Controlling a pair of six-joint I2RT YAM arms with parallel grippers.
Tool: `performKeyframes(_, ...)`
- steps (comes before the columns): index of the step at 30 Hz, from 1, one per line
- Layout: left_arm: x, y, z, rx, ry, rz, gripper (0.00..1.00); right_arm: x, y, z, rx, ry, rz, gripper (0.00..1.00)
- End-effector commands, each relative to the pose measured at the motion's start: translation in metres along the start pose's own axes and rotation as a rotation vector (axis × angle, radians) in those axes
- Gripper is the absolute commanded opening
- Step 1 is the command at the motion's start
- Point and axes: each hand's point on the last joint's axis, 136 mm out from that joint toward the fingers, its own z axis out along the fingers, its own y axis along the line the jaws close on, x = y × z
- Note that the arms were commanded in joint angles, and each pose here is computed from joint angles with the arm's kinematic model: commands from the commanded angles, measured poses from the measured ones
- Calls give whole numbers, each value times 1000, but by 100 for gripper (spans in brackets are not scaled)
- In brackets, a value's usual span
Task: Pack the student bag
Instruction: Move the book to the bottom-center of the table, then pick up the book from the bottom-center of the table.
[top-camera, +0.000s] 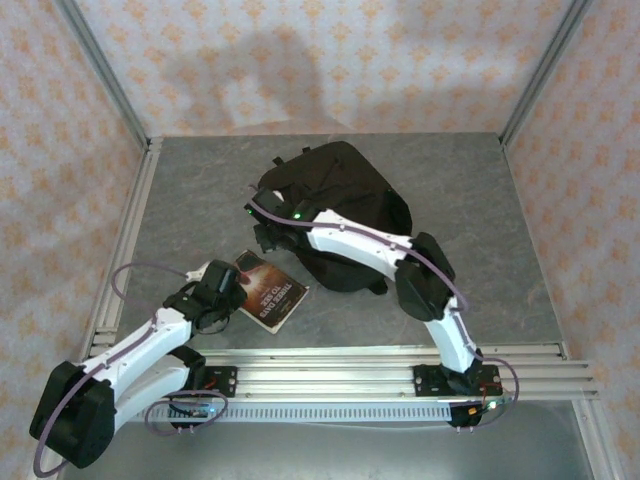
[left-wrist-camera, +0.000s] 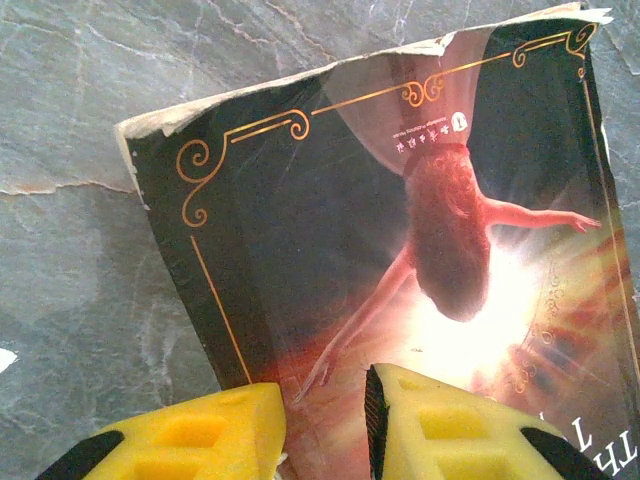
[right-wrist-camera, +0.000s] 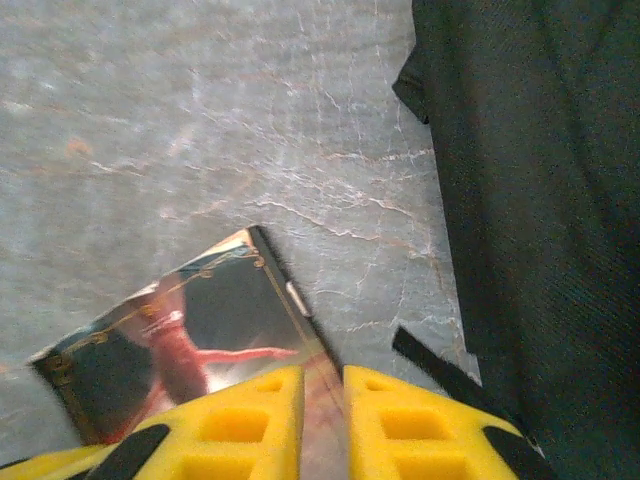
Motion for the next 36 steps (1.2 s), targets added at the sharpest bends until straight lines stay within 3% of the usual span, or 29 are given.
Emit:
performKeyframes(1, 17, 52, 8, -169, 33, -13, 32, 24, -6, 30, 69, 96, -20, 22)
performKeyframes(7, 19, 52, 10, -155, 43, -21, 32, 43, -18, 59, 158, 153, -93, 43)
performKeyframes(12, 20, 49, 12, -152, 54, -20, 32, 68, -19, 70, 126, 240, -143, 55)
performKeyframes(18, 22, 49, 16, -160, 62, -15, 31, 96, 15, 71, -107, 365, -166, 56)
performKeyframes(25, 23, 49, 17, -159, 67, -12, 31, 119, 20, 77, -177, 494, -205, 57)
performKeyframes(29, 23, 50, 17, -160, 68, -9, 31, 110, 24, 63, -259, 516, -185, 56)
performKeyframes(36, 22, 49, 16, -155, 66, -8, 30, 82, 40, 21, -535, 544, -40, 51)
